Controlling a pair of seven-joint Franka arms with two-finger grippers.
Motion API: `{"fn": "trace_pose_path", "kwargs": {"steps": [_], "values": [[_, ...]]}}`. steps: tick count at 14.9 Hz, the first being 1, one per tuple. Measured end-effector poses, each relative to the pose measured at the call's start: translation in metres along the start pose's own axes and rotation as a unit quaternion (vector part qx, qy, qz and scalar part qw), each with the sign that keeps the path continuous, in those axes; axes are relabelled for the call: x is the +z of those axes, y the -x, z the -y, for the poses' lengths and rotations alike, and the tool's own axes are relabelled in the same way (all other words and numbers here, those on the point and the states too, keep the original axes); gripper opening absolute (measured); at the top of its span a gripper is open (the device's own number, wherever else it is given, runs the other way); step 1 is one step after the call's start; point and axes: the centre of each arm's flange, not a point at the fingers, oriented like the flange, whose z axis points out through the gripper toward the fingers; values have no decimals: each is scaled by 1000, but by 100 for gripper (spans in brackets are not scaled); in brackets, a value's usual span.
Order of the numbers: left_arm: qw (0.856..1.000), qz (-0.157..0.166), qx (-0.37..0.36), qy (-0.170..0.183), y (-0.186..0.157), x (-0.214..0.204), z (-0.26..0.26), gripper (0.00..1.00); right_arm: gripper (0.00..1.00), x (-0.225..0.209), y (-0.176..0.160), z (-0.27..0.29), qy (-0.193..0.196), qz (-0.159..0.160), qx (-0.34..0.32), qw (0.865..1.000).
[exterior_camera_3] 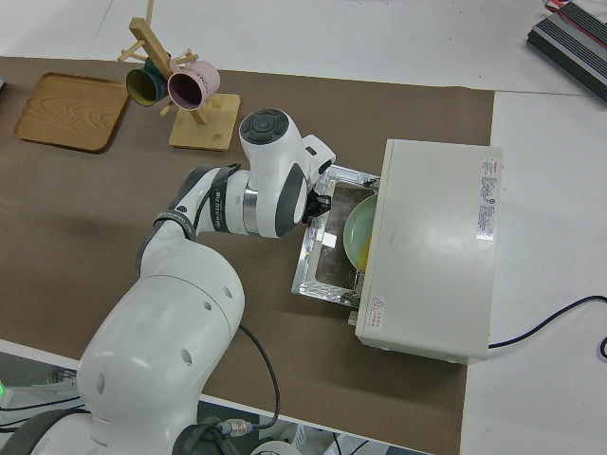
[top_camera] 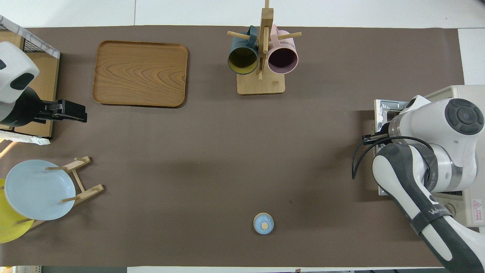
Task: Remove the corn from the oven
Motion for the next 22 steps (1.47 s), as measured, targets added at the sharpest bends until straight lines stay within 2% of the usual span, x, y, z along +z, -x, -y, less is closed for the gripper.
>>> {"fn": "trace_pose_path", "kwargs": {"steps": [4, 12, 15, 18, 21, 22], "values": [[1000, 0, 0, 0, 0, 0, 0, 100, 1, 39, -1, 4, 1, -2, 1, 1000], [1000, 0, 0, 0, 0, 0, 0, 100, 1, 41, -2, 5, 0, -2, 28, 1000], [1000, 0, 0, 0, 0, 0, 0, 100, 1, 40, -3, 19, -21, -3, 46, 999], [1000, 0, 0, 0, 0, 0, 0, 100, 1, 29, -11, 41, -28, -6, 38, 999], [1000, 0, 0, 0, 0, 0, 0, 100, 1, -10, -18, 37, -29, 15, 38, 999], [1000, 0, 0, 0, 0, 0, 0, 100, 7, -25, -18, 31, -25, 19, 40, 999]]}}
